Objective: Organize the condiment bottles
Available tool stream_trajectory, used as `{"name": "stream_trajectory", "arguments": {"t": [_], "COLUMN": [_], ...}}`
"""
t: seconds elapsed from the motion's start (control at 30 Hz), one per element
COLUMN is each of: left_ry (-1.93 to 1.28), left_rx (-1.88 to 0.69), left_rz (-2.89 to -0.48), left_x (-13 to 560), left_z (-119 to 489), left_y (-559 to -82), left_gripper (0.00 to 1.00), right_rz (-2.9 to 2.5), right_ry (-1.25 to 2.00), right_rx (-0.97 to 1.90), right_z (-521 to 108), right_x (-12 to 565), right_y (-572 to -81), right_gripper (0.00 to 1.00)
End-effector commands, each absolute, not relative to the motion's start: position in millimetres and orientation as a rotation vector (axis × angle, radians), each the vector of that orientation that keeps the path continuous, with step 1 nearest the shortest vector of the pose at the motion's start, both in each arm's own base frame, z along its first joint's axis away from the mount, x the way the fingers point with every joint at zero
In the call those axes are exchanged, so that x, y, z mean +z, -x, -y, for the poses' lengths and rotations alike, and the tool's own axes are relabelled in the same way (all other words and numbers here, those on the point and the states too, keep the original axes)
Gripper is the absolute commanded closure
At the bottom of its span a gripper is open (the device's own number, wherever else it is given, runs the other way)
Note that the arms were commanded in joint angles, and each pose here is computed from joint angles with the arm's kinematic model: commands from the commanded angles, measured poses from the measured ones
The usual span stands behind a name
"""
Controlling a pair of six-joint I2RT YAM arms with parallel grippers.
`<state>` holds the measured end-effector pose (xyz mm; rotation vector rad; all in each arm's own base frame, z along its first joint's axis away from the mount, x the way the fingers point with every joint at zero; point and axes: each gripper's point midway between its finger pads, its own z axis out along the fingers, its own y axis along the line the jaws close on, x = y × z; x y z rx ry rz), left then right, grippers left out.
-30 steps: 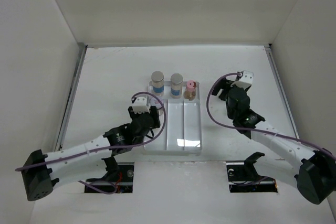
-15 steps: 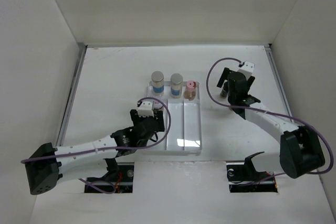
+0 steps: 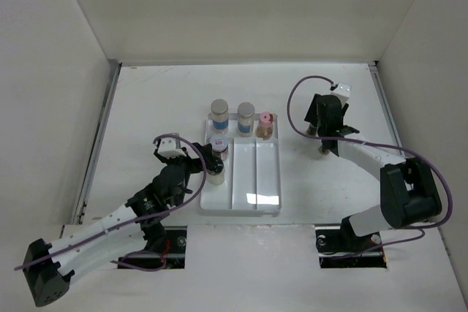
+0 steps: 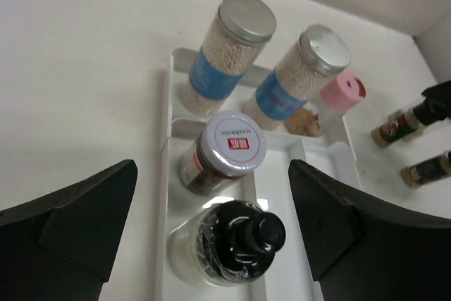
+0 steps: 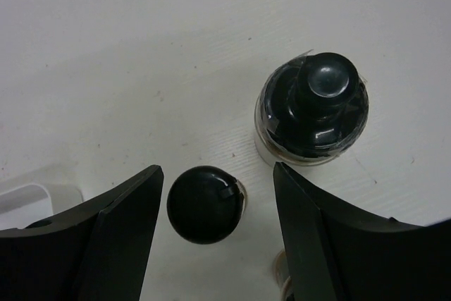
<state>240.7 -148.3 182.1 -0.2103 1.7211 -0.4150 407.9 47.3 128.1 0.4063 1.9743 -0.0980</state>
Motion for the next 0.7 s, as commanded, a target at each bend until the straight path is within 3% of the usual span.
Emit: {"name": "stream_trajectory", "arguments": {"t": [0.0, 0.27, 0.47, 0.67], "left_ry": [0.255, 0.291, 0.291, 0.319], "left_rx": [-0.471, -0.494, -0.498, -0.495], "left_rz": [-1.601, -1.558, -1.539, -1.512], "left_x": [198.9, 191.2, 183.0, 177.8], "left_z": [140.3, 134.6, 129.7, 116.9], "left_y": [-249.8, -269.3, -271.0, -267.9], "left_gripper": [0.10, 0.10, 0.10, 0.10], "right_rz": [-1.937, -1.991, -1.931, -1.841], "right_ry": [-0.408, -0.422, -0.458, -0.439], "right_rx": [-0.008, 0.031, -0.014, 0.023], "right_z": [-59.4, -62.9, -51.8, -58.9], "right_x": [146.8, 131.6, 149.6, 193.5], "right_y": [-426.9, -433.0, -425.9, -394.9], "right_gripper": [0.31, 0.38, 0.61, 0.63]}}
